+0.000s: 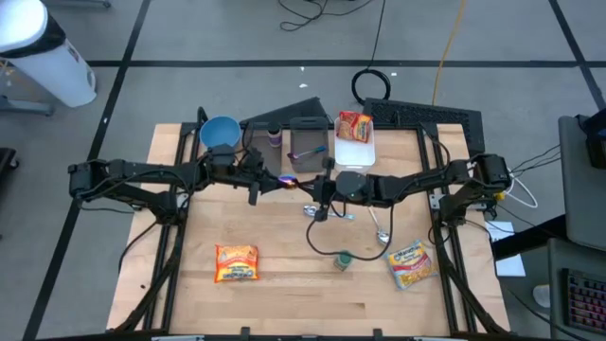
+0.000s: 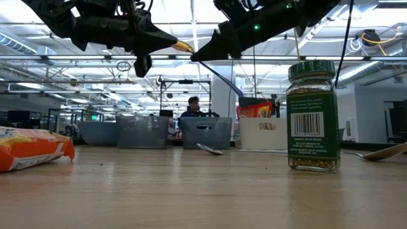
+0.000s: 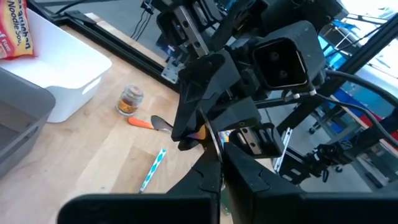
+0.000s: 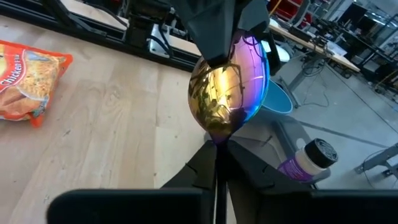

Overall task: Pick & Place Food Item
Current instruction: Put the blue spoon into the right black bin

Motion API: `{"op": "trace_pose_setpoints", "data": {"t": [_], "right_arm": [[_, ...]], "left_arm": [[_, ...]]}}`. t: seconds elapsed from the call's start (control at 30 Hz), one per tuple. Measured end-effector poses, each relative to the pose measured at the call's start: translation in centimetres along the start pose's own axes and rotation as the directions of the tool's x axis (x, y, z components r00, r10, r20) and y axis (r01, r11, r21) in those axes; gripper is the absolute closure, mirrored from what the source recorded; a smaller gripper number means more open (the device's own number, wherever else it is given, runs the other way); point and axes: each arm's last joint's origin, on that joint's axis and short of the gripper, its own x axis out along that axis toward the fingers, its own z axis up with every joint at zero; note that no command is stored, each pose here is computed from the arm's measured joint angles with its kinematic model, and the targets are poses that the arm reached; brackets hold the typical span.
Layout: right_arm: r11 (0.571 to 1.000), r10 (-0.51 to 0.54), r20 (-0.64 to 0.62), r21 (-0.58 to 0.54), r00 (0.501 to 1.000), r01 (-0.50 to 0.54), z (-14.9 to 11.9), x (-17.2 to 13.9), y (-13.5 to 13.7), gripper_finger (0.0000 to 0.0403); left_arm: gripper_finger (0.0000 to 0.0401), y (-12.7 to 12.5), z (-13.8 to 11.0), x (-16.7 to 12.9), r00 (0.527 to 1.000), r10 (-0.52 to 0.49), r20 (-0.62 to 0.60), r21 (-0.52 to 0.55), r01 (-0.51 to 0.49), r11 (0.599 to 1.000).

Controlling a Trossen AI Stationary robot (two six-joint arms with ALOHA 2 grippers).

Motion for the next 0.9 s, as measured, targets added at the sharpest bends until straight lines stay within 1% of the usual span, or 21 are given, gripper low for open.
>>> {"op": "trace_pose_setpoints", "data": {"t": [0.17, 0.27, 0.47, 0.6, 0.77, 0.9], "right_arm": [[1.000, -0.003, 0.007, 0.008, 1.000, 0.003, 0.1, 0.0, 0.0, 0.0348], [0.999, -0.002, 0.014, 0.032, 1.000, 0.001, 0.1, 0.0, 0.0, 0.0327], [0.994, 0.086, 0.057, 0.068, 0.995, -0.090, 0.4, 0.0, 0.2, 0.0284], [0.990, 0.102, 0.069, 0.086, 0.992, -0.108, 0.6, -0.3, 0.1, 0.0249], [0.990, 0.093, 0.112, 0.096, 0.989, -0.104, 1.6, -1.2, -0.5, 0.0208], [0.988, 0.091, 0.149, 0.108, 0.985, -0.108, 2.4, -2.1, -1.1, 0.0183]], "left_arm": [[0.0396, 0.1, -0.1, 0.0, 1.000, 0.004, -0.009, 0.018, -0.004, 1.000], [0.0393, 0.1, -0.1, 0.0, 1.000, 0.006, -0.012, 0.023, -0.006, 1.000], [0.0394, 0.1, -0.3, 0.0, 0.999, -0.005, -0.036, 0.044, 0.006, 0.999], [0.0396, 0.1, -0.4, 0.0, 0.999, -0.002, -0.047, 0.058, 0.005, 0.998], [0.0396, 0.4, -0.7, 0.0, 0.997, 0.037, -0.067, 0.086, -0.032, 0.996], [0.0395, 0.5, -0.9, -0.1, 0.995, 0.044, -0.088, 0.099, -0.035, 0.994]]}}
